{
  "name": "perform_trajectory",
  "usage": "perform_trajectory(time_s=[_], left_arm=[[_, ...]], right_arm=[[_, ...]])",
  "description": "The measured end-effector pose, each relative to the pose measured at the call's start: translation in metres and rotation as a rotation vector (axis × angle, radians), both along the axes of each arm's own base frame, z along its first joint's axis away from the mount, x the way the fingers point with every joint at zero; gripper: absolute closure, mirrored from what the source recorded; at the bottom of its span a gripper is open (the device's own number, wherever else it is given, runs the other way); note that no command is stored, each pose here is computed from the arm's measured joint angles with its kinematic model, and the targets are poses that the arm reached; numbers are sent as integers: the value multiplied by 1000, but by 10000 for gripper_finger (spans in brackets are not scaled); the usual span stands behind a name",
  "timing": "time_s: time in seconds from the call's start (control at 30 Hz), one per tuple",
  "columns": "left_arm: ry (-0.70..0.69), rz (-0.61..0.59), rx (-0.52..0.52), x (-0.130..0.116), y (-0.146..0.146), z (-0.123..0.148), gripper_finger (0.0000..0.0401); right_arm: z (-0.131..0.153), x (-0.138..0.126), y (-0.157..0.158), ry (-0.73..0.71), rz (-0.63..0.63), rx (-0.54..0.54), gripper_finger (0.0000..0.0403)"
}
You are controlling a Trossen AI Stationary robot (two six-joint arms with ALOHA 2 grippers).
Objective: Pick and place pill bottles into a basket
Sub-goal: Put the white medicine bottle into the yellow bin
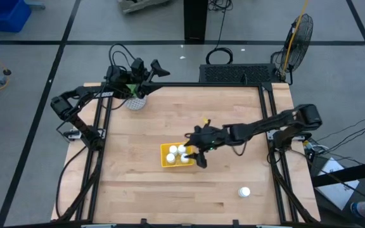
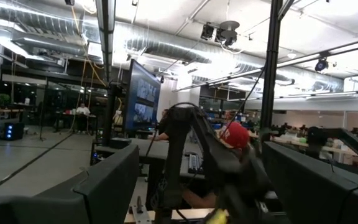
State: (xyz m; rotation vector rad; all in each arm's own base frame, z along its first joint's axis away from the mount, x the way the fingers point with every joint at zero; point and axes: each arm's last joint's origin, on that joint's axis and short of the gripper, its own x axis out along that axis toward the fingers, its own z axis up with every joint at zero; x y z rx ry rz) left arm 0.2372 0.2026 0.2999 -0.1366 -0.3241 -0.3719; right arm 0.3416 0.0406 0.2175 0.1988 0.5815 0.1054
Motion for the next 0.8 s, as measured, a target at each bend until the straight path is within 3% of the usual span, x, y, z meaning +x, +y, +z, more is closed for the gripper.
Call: perform_trajectory(time_s=[0.33,0.5,0.67,0.8], left_arm=[[92,-112,23,5,-5,-6,60],[104,-117,52,9,-7,-9,57],[101,-111,64,9,-6,-9,61],[100,-106,66,8,-6,-9,59]], right_arm=[[73,-69,8,-35,-192,-134,183],[108,-100,22,-3,-293,-113,203],[132,-113,42,81,-332,-119,221],[137,-114,55,237,-376,-121,239]])
